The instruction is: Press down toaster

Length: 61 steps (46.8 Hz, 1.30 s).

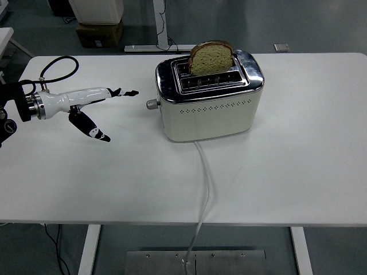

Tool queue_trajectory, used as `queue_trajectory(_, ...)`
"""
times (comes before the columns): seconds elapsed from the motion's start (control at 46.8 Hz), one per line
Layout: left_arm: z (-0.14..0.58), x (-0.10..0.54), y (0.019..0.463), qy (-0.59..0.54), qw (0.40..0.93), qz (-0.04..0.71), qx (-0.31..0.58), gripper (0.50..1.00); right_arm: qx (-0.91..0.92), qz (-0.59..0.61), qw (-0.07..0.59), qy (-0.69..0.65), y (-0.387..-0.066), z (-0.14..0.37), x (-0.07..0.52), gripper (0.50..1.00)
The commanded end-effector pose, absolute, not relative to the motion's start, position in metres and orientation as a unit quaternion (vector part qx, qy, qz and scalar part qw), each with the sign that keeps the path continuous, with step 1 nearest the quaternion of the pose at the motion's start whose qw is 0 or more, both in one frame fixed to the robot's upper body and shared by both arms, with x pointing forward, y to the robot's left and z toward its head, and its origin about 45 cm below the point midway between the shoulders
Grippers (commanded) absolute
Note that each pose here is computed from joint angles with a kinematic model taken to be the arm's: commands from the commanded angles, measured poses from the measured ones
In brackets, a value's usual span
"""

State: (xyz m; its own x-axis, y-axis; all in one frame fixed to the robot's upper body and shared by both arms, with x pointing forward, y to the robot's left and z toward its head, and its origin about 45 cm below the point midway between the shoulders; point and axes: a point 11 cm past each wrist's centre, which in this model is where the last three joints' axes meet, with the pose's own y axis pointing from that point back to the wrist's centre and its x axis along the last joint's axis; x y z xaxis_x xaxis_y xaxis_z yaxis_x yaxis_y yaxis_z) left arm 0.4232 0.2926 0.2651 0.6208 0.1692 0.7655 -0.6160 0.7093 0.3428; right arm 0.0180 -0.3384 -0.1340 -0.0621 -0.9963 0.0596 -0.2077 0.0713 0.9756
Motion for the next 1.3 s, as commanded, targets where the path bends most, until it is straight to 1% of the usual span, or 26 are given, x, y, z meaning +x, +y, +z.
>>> queue_trajectory(0.0, 0.261, 0.422, 0.290, -0.371, 0.847, 0.226, 0.306, 1.000, 0.519, -0.442, 0.447, -0.580, -0.338, -0.134, 0.018, 1.000)
queue_trajectory(0.491, 0.262, 0.425, 0.288, -0.375, 0.844, 0.229, 0.306, 1.000, 0.519, -0.442, 0.446, -0.580, -0.338, -0.134, 0.018, 1.000)
queue_trajectory(0.962, 0.254, 0.424, 0.275, -0.370, 0.851, 0.223, 0.297, 1.000, 0.519, -0.442, 0.447, -0.580, -0.338, -0.134, 0.018, 0.998)
queue_trajectory(1.282, 0.241, 0.424, 0.275, -0.359, 0.853, 0.221, 0.306, 1.000, 0.519, -0.442, 0.447, -0.580, -0.338, -0.134, 0.018, 1.000)
